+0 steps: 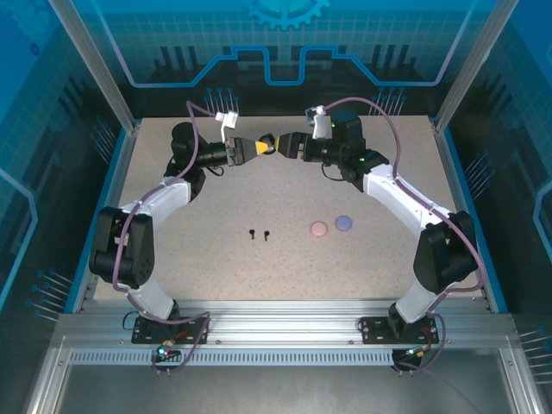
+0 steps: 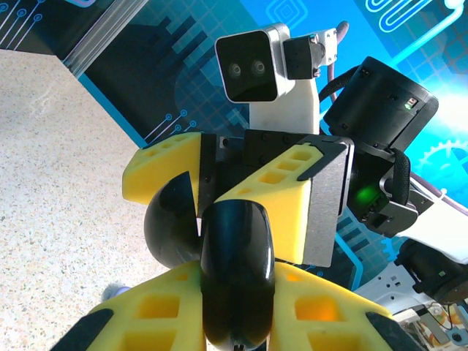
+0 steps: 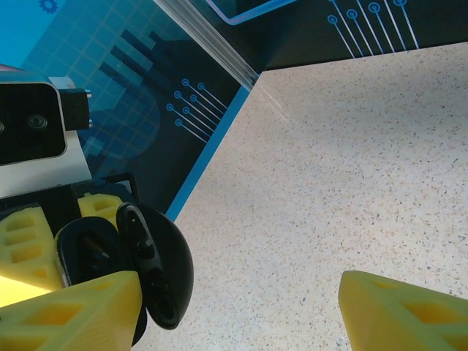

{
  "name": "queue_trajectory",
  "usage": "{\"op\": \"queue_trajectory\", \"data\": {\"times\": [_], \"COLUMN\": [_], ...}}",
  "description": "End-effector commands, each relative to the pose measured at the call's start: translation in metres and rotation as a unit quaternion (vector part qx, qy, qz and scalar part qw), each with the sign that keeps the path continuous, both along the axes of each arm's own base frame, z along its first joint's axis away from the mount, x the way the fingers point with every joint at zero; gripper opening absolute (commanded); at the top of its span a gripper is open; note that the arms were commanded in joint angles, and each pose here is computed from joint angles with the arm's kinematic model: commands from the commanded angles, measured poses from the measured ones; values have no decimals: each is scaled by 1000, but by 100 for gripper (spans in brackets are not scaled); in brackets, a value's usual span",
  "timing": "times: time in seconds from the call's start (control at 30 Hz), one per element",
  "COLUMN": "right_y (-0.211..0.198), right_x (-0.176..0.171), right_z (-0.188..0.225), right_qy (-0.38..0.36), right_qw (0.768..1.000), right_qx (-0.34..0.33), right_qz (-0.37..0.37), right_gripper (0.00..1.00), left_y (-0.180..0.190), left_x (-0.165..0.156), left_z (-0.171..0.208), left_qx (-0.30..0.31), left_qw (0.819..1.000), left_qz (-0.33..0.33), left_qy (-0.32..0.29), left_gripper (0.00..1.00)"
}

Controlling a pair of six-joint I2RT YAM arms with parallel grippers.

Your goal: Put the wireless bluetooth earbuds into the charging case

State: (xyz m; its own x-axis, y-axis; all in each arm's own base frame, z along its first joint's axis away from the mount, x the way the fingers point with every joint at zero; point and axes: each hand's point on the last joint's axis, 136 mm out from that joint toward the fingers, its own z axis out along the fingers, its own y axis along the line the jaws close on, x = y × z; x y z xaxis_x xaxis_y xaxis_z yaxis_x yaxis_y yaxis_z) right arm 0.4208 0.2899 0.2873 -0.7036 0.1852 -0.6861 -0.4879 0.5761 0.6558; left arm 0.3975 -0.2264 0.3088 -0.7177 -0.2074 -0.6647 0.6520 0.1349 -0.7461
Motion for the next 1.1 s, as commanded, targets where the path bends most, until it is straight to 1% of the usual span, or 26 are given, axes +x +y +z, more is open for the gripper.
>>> {"op": "queue_trajectory", "data": {"times": [0.0,0.33,0.47,0.67,0.9,1.07], "right_y": [9,11,16,26,28,27], "right_x": [0,2,1,-4,-7,-10], "right_z": [4,-7,-3,0,-4,-6], "right_qy": [-4,8,7,5,9,11], "right_qw": [1000,1000,1000,999,998,998], "right_qx": [2,0,6,6,1,0], "right_qz": [14,16,28,52,58,63], "right_gripper": [70,58,51,44,29,24], "left_y": [-5,-6,-7,-8,-8,-8], "left_x": [-5,-7,-7,-7,-6,-5], "left_z": [15,20,20,19,22,21], "left_qx": [-5,-7,-7,-7,-7,-6], "left_qw": [999,999,999,999,999,999], "left_qz": [-22,-25,-27,-27,-26,-25], "left_qy": [-29,-32,-32,-31,-32,-32], "left_gripper": [2,2,2,2,2,2]}}
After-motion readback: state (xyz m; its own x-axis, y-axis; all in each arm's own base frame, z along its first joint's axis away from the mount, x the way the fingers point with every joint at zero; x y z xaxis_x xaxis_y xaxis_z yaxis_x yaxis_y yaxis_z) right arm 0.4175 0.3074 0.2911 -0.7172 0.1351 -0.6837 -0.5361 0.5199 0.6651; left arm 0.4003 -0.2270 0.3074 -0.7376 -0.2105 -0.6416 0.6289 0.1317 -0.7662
